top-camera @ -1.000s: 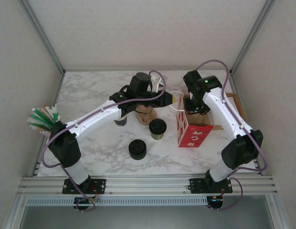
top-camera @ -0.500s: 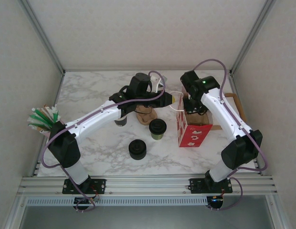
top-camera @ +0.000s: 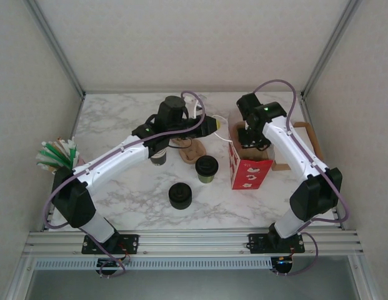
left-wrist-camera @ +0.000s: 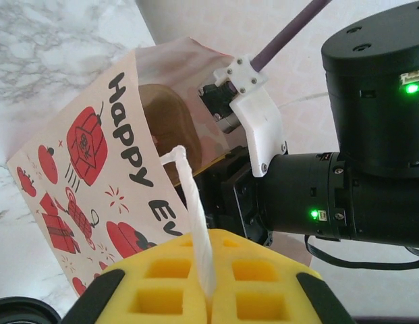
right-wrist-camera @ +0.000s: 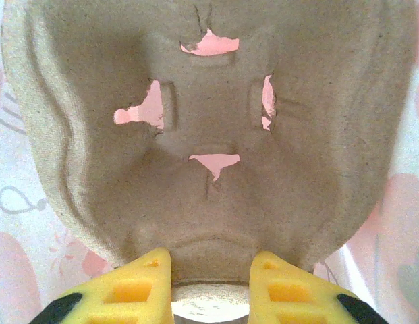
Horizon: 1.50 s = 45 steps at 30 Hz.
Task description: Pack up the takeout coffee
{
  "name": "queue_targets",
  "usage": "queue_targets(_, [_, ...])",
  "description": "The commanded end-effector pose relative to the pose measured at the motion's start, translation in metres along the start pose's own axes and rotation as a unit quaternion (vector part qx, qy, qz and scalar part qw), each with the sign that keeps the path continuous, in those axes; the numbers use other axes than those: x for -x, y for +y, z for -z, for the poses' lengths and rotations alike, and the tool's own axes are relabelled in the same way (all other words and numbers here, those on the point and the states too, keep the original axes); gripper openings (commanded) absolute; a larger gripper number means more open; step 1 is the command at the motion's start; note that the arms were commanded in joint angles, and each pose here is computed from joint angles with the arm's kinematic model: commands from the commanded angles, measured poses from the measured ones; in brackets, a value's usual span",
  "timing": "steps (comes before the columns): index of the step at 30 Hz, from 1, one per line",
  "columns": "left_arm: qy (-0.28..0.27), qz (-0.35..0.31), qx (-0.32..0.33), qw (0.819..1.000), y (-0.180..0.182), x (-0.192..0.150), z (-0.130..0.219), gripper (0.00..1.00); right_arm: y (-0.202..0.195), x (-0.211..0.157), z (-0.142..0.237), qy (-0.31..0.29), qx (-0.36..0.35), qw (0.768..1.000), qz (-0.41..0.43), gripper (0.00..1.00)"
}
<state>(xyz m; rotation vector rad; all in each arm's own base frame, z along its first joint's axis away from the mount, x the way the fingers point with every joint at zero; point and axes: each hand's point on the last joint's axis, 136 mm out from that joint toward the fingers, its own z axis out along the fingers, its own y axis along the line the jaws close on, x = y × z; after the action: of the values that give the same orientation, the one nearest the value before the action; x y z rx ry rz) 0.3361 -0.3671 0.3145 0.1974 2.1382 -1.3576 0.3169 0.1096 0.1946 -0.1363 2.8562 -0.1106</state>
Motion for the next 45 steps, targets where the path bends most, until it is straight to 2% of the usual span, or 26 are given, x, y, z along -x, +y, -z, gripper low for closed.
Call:
queue_targets(1, [-0.054,-0.006,-0.012,0.998,-0.009,0.024,0.012,0.00,0.005,0.018,-0.003,-0.018,0.013,1.000,0.003,0.24])
queue_targets(5, [-0.061,0.002,-0.010,0.998,0.000,0.028,0.007,0.00,0.011,0.026,-0.011,-0.016,0.021,1.000,0.010,0.24])
queue_targets(19, [-0.050,0.017,-0.011,0.999,0.009,0.021,-0.001,0.00,0.026,0.015,-0.047,0.020,0.048,0.999,0.001,0.23])
queue_targets(45, [-0.047,0.018,-0.003,0.999,0.016,0.020,-0.005,0.00,0.026,-0.015,-0.097,0.087,0.027,0.996,0.009,0.23])
